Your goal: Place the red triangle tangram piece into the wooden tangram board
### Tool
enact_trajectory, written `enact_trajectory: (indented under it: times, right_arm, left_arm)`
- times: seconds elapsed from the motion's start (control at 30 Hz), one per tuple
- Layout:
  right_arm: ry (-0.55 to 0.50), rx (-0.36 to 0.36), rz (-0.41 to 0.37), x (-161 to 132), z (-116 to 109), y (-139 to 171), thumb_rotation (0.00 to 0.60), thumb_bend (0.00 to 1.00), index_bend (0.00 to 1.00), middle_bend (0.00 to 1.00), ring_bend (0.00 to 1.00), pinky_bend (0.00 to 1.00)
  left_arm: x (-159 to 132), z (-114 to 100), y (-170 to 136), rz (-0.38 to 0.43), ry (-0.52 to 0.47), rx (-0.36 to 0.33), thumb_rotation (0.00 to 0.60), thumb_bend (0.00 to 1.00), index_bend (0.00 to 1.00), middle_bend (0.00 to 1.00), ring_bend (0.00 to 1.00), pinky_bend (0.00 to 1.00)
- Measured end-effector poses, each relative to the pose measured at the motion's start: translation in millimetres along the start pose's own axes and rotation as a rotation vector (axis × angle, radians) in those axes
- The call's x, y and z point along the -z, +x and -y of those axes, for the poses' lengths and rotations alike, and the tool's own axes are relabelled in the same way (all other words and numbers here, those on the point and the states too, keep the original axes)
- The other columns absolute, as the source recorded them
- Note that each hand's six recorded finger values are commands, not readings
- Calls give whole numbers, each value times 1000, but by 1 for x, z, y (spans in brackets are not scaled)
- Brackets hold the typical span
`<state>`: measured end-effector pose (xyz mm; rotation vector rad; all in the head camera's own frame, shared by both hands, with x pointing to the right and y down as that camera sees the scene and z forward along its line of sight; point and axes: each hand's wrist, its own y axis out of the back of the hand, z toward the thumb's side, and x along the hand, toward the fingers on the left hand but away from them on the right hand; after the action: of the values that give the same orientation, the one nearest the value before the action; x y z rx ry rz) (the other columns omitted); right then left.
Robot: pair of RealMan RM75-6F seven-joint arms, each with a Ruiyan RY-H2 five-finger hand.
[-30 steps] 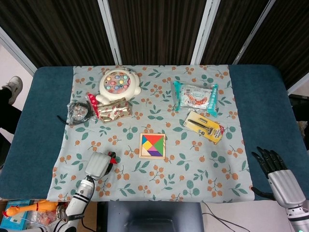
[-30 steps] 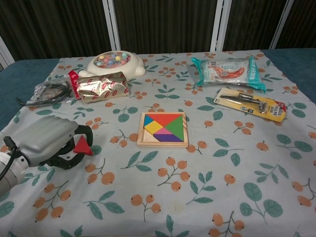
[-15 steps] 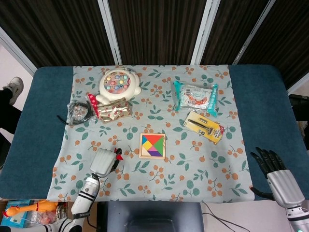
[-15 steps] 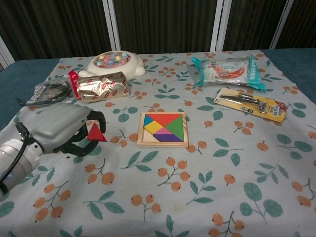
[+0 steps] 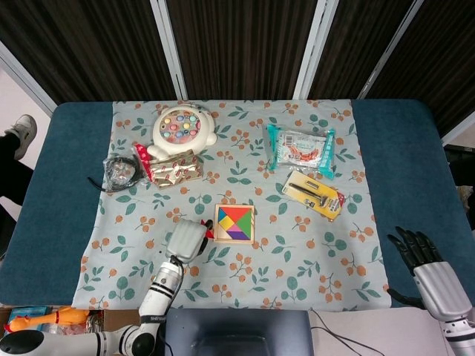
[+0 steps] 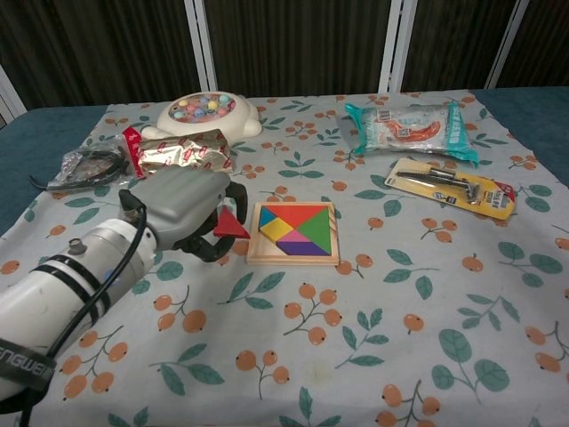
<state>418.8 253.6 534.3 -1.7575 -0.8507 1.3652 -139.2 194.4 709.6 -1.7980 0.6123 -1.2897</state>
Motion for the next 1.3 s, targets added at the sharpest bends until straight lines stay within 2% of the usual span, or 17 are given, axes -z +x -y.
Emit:
enact_trajectory:
  times: [0.5, 0.87, 1.3]
  right_arm:
    - [-18, 0, -25, 0, -3, 6, 600, 149, 0, 0, 0, 0]
    - [-21, -2, -33, 0, -4, 7, 600, 150, 0, 0, 0, 0]
    - [-33, 7, -31, 3, -7, 10, 600, 150, 0, 0, 0, 0]
  left_arm:
    - [-24, 9, 16, -14, -48, 47, 600, 406, 679, 1000, 1000, 1000]
    - [-46, 9, 24, 5, -70, 46, 600, 407, 675, 1000, 1000, 1000]
    - [-47, 14, 31, -20, -109, 65, 600, 405, 665, 1000, 1000, 1000]
